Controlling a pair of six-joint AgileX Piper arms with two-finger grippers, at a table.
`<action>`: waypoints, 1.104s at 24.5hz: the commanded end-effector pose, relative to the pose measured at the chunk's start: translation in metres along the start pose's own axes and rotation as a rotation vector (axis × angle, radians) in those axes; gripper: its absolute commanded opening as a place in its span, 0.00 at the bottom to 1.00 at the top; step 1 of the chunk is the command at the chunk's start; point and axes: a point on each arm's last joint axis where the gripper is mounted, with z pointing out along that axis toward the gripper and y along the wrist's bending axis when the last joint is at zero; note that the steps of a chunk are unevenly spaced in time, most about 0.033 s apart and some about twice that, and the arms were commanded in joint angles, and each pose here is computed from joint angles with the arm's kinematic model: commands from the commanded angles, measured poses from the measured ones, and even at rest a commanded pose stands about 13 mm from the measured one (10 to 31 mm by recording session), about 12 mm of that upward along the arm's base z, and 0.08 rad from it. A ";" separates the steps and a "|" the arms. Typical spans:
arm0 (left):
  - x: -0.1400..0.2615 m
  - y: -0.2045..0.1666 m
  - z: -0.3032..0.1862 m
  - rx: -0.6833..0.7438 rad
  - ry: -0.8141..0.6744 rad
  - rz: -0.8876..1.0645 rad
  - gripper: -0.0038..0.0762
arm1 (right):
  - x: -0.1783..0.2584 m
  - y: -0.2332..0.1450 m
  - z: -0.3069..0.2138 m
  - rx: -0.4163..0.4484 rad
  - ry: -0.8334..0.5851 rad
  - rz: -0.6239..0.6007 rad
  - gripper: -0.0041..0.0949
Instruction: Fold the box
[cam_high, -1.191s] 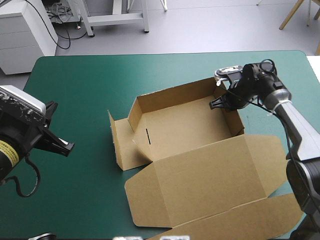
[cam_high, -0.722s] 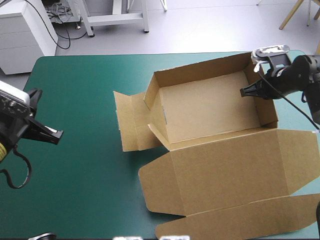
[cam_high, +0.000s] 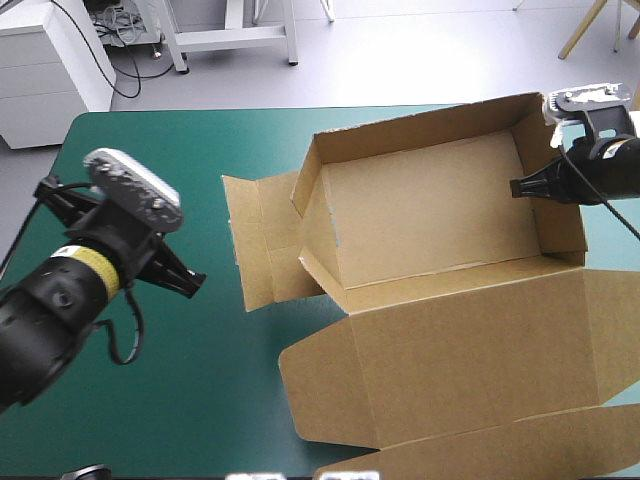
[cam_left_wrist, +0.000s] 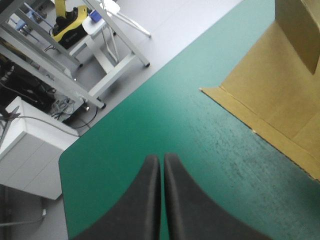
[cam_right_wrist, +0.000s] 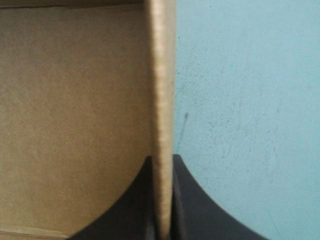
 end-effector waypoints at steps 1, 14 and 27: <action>-0.008 -0.002 0.025 -0.026 0.051 0.024 0.07 | -0.004 0.005 -0.028 0.003 -0.118 -0.006 0.02; 0.042 0.082 0.067 0.162 0.085 -0.356 0.07 | -0.003 0.003 -0.035 0.043 -0.143 -0.020 0.02; 0.202 0.073 0.138 0.194 0.011 -0.989 0.07 | -0.005 0.004 -0.035 0.038 -0.161 -0.026 0.02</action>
